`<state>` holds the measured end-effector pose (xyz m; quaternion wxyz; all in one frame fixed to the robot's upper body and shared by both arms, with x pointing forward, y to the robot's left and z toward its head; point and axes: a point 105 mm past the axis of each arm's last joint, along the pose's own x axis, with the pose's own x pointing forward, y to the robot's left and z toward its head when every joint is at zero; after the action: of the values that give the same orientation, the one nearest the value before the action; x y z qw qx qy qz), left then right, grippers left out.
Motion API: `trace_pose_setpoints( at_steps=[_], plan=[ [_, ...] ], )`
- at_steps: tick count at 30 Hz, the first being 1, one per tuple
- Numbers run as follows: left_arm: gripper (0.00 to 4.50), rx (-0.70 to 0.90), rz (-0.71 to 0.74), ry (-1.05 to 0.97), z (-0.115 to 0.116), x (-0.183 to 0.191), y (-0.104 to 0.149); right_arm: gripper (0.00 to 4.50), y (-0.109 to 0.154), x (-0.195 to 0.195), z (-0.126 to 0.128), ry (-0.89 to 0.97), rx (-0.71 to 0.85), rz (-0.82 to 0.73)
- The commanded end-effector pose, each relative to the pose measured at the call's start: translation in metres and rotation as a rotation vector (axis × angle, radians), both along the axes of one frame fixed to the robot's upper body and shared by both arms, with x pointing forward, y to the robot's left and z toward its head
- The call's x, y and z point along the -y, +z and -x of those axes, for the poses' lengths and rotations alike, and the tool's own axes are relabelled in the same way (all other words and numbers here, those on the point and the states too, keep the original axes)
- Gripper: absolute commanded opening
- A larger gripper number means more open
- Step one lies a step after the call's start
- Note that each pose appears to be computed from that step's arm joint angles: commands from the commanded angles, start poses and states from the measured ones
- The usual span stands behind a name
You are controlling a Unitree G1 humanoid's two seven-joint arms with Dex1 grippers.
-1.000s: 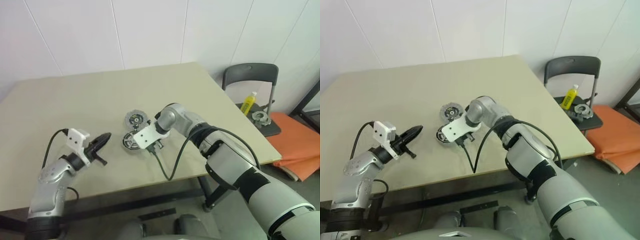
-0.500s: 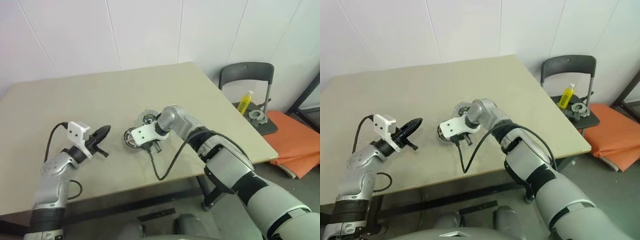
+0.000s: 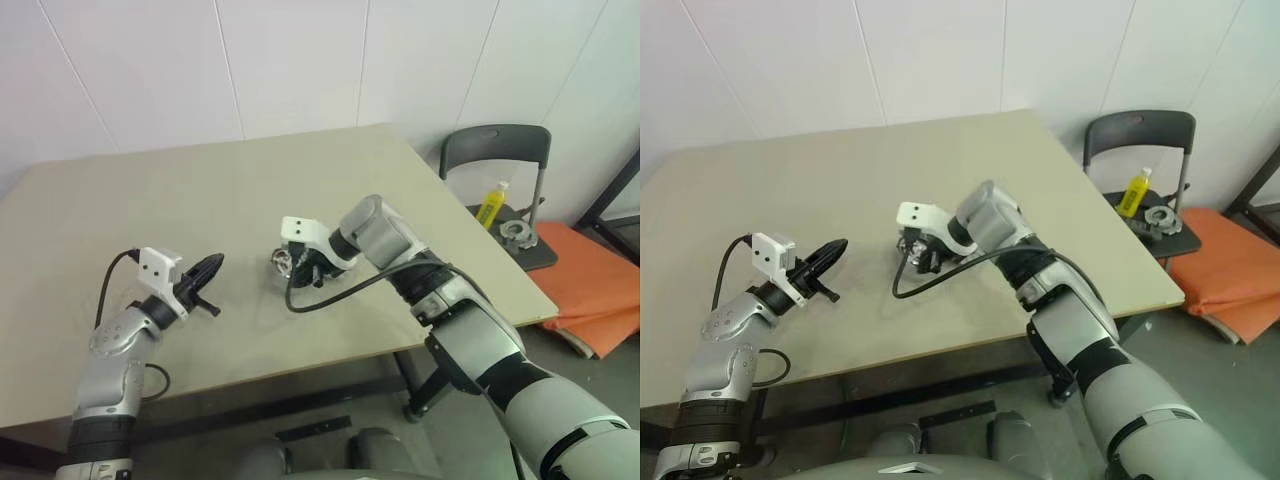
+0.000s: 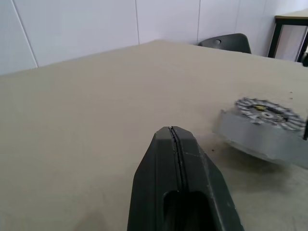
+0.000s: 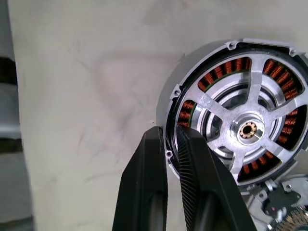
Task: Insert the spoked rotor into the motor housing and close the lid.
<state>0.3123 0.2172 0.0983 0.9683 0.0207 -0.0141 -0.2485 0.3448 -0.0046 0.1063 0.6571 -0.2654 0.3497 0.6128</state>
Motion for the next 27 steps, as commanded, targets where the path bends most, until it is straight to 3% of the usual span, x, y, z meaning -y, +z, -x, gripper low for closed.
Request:
trace_pose_setpoints(
  at_steps=[1,14,20,21,24,27],
  plan=[
    [0.00,0.057,-0.028,-0.016,-0.004,0.000,0.015,0.12,0.015,-0.008,0.015,0.008,-0.069,-0.040],
    [0.00,0.046,-0.049,-0.038,-0.007,0.005,0.011,0.12,-0.003,-0.028,0.031,-0.068,-0.226,-0.026],
    [0.00,0.043,-0.072,-0.033,-0.006,0.003,0.010,2.03,0.002,-0.032,0.032,0.008,-0.216,-0.027],
    [0.00,0.042,-0.071,-0.036,-0.005,0.003,0.009,2.03,0.011,-0.035,0.032,0.032,-0.226,-0.053],
    [0.00,0.032,-0.049,-0.071,-0.003,0.008,0.010,2.03,0.044,-0.043,0.021,0.099,-0.136,-0.140],
    [0.00,0.033,-0.031,-0.135,0.000,0.018,0.013,2.03,0.070,-0.039,-0.009,0.180,0.201,-0.128]
  ],
)
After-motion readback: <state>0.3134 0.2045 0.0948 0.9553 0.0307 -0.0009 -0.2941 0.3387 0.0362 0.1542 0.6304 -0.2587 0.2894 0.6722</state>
